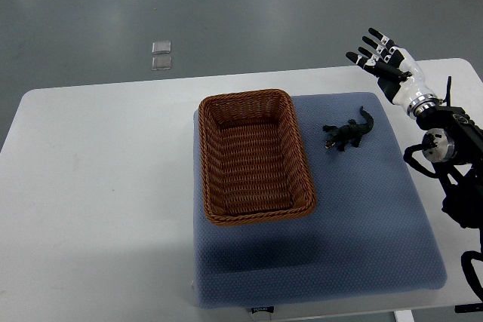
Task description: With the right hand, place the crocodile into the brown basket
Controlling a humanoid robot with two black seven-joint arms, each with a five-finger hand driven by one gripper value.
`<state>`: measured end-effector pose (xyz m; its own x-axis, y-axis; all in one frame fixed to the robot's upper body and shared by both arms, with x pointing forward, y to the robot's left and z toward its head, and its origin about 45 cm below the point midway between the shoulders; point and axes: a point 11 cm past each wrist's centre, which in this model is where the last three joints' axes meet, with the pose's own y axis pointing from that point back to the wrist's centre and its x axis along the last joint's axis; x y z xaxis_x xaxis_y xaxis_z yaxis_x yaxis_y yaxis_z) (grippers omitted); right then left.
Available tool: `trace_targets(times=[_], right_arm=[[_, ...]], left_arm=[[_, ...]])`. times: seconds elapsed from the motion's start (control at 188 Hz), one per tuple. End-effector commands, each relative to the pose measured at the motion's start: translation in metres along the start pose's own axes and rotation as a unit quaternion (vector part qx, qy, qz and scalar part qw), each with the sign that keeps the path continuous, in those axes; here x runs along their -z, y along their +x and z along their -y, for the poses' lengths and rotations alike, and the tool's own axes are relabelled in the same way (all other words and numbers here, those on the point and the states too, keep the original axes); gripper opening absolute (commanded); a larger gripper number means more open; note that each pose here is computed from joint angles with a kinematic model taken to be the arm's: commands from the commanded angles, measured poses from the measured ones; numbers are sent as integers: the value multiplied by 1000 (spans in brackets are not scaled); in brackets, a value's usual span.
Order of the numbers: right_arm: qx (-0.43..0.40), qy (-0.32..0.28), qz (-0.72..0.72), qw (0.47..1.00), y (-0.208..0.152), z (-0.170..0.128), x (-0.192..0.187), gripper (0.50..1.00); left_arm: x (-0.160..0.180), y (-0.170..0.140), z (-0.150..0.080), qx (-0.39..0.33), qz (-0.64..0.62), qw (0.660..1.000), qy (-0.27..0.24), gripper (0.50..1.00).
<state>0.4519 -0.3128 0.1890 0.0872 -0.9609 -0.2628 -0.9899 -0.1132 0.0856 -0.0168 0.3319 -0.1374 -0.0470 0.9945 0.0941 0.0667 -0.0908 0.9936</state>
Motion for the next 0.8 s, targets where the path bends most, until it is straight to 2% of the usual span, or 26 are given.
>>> trace_targets(times=[0.0,0.629,0.794], right_arm=[[2,0,-6,1000,2,0,1,930],[28,-13,-48,998,0,-1,2,930],[52,-32,-123,990,4,-4,4,928]], left_arm=[[0,0,0,0,0,1000,0,1000],[0,0,0,0,-1,1000,0,1000],[0,0,0,0,-1,1000,0,1000]])
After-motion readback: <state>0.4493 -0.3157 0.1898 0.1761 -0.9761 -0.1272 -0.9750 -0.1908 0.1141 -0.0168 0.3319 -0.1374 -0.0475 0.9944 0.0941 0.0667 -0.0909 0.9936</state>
